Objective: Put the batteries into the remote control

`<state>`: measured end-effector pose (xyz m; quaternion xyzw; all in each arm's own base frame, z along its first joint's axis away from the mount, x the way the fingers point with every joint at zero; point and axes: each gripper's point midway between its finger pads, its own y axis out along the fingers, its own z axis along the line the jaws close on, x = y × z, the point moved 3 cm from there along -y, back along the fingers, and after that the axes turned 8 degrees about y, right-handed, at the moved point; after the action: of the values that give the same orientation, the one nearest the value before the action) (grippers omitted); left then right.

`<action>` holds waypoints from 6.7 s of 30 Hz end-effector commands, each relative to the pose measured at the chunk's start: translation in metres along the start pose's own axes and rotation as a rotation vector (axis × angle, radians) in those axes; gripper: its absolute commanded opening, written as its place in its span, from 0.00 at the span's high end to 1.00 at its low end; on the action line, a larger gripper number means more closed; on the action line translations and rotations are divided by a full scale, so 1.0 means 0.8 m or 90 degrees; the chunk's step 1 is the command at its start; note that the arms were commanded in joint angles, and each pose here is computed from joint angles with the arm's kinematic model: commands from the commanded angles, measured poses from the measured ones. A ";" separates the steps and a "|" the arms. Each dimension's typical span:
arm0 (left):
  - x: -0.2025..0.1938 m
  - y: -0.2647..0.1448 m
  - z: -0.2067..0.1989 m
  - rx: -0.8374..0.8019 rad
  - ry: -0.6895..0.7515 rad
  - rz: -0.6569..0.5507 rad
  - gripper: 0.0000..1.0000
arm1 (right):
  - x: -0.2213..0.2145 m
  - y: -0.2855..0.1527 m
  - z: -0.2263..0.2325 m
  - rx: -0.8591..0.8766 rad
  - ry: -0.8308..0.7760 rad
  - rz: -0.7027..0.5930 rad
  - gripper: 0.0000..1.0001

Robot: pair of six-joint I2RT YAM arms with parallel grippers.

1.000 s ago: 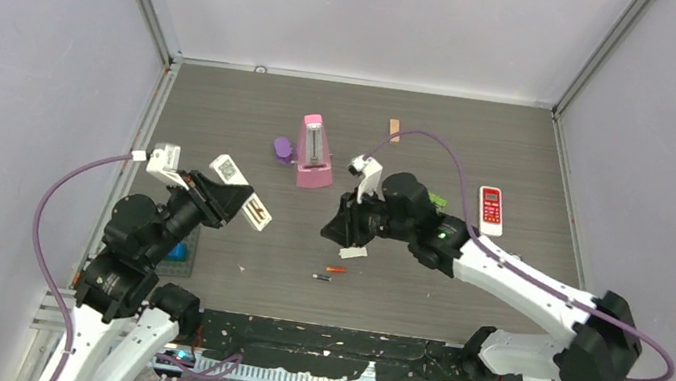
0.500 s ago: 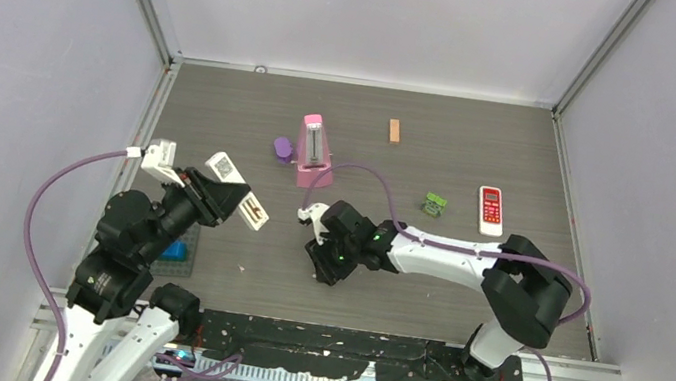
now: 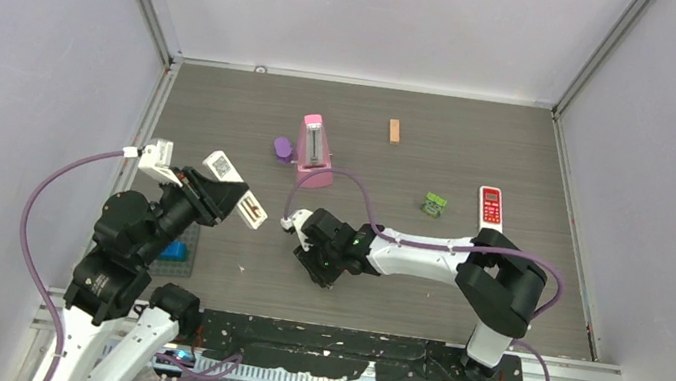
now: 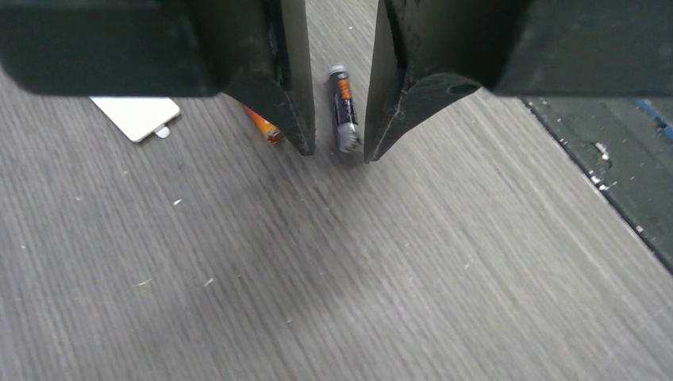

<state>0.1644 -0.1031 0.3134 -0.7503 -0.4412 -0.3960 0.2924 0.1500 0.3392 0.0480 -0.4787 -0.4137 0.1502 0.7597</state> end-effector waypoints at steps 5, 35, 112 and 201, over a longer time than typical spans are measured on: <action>0.026 -0.007 -0.010 -0.007 0.020 -0.040 1.00 | 0.018 -0.004 -0.010 -0.059 -0.036 -0.026 0.65; 0.013 -0.006 -0.006 -0.007 0.004 -0.030 1.00 | 0.028 -0.049 0.000 -0.070 0.023 -0.080 0.94; 0.025 0.010 -0.107 -0.382 -0.223 -0.009 1.00 | 0.202 -0.317 0.135 0.183 -0.025 -0.570 0.88; 0.058 -0.009 -0.119 -0.412 -0.317 -0.068 1.00 | 0.206 -0.314 0.112 0.387 0.343 -0.417 0.52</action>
<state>0.1513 -0.1629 0.3679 -0.8808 -0.3734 -0.2874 -0.0466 0.1381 0.3750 0.3679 -0.0865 -0.2704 -0.1109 0.9524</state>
